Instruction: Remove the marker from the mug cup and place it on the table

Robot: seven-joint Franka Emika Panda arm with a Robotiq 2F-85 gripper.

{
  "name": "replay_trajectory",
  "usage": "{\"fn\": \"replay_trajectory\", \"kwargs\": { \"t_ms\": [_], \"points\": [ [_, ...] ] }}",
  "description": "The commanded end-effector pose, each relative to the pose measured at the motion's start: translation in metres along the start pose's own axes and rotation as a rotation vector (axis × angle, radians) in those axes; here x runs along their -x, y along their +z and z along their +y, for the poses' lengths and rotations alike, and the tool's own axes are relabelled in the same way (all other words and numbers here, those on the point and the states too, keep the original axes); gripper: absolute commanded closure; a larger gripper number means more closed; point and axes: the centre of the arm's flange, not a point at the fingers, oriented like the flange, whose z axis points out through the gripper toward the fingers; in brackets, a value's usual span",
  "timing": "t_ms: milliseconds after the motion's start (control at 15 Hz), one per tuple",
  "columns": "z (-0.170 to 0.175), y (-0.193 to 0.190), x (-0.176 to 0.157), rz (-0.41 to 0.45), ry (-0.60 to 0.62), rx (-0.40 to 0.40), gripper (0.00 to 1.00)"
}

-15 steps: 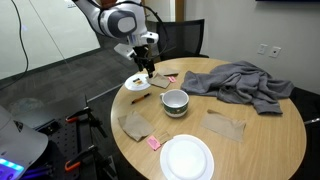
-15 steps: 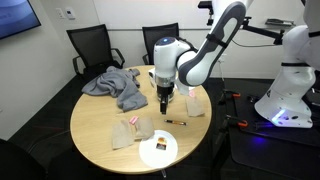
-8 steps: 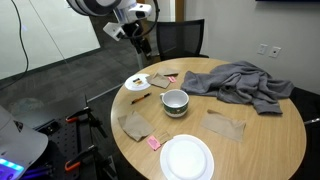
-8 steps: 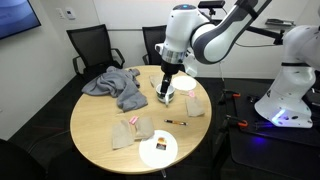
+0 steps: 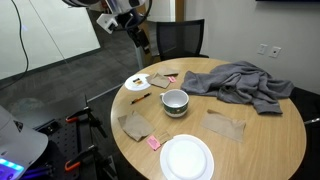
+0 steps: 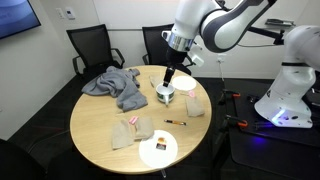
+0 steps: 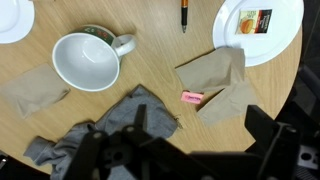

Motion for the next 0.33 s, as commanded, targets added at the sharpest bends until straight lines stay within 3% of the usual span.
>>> {"fn": "replay_trajectory", "kwargs": {
  "t_ms": [0,267],
  "points": [
    [-0.0006,0.0017,0.0005,-0.004,-0.001,0.0,0.0],
    [-0.0008,0.003,0.0008,-0.006,-0.002,0.0,0.0]
  ]
}}
